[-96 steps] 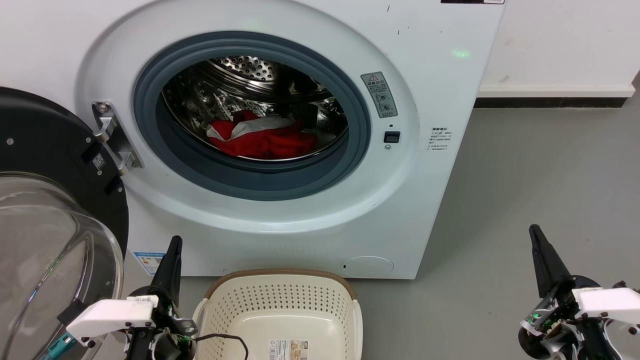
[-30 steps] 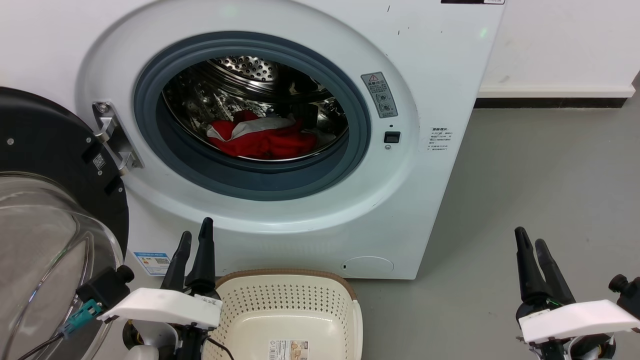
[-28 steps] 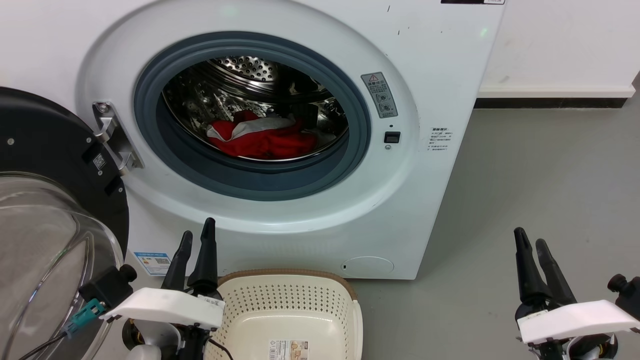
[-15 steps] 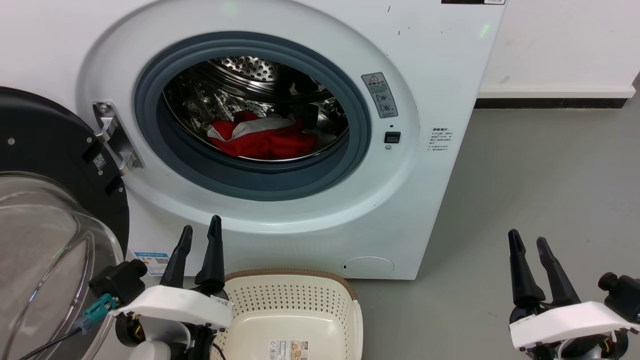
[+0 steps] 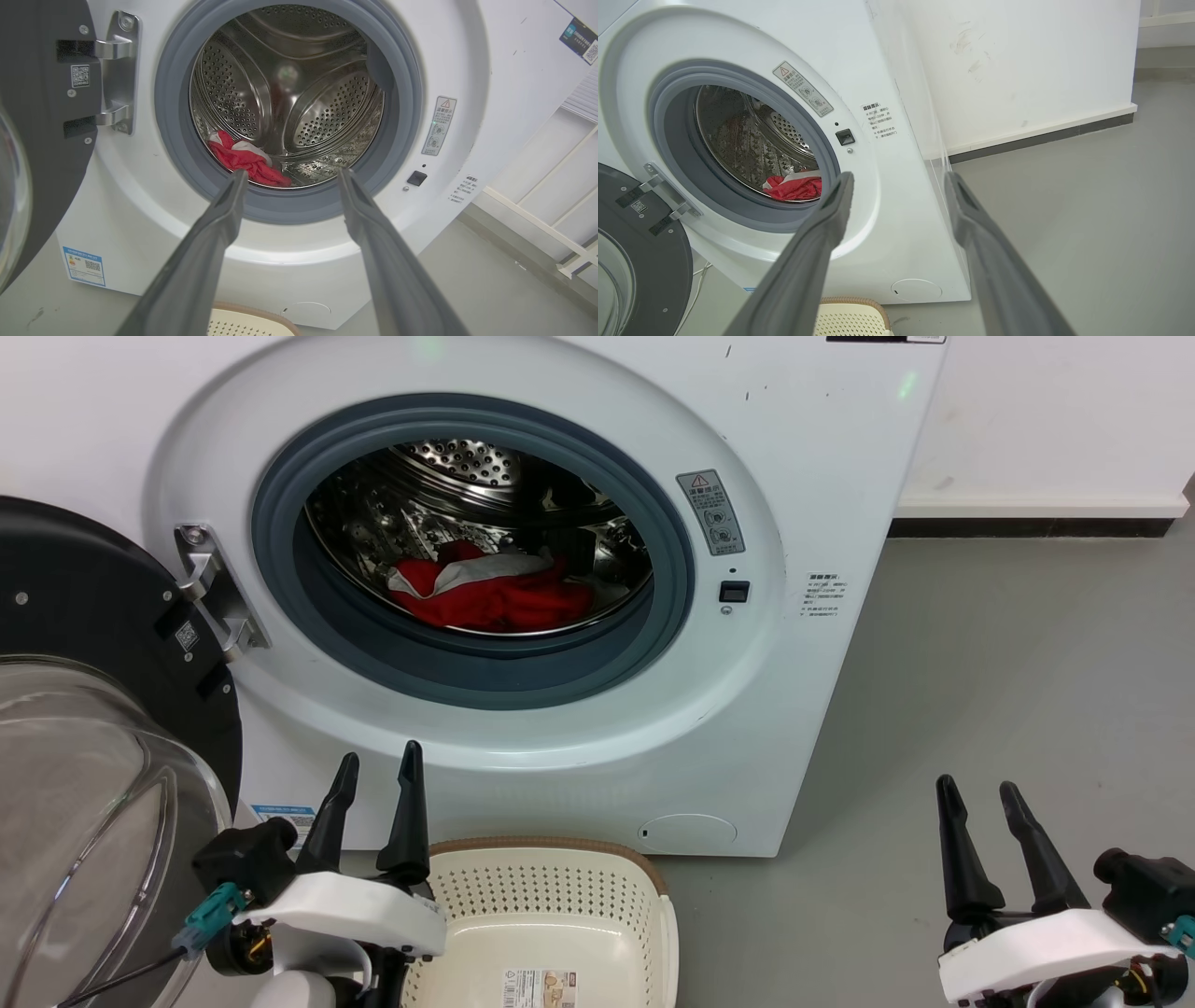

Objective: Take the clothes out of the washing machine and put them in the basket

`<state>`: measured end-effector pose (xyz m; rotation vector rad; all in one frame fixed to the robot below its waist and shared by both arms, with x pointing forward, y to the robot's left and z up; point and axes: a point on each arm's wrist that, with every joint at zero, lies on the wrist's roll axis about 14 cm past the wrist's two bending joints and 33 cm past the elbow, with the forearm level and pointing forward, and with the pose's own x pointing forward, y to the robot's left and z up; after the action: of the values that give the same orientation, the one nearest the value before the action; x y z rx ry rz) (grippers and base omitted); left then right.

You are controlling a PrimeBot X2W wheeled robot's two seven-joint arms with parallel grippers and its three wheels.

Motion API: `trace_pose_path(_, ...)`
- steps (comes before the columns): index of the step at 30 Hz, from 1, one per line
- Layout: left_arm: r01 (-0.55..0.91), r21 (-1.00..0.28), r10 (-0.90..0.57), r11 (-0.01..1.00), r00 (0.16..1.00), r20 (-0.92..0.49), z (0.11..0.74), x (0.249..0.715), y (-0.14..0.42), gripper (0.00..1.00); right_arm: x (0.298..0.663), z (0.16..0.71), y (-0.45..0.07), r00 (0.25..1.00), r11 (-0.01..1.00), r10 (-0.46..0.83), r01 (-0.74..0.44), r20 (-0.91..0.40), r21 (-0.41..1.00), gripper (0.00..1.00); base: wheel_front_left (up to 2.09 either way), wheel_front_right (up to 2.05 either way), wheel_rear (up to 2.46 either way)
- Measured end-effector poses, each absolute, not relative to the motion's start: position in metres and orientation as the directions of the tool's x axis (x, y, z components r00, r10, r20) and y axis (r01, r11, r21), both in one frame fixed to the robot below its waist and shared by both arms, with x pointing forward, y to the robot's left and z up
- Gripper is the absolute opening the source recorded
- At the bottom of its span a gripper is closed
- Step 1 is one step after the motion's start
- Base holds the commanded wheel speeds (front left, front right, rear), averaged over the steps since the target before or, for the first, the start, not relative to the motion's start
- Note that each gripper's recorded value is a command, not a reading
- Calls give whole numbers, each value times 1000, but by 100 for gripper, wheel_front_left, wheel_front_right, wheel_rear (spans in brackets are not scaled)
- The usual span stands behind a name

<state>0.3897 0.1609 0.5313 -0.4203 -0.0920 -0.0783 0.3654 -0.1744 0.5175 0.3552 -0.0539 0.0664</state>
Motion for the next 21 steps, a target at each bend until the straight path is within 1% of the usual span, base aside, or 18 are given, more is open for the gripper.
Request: trace_pose_path(21,101,-200,-76,975,989,125,531,390,158,100,362,518,-172,995,984,79,-89,69,156,100,0,0,0)
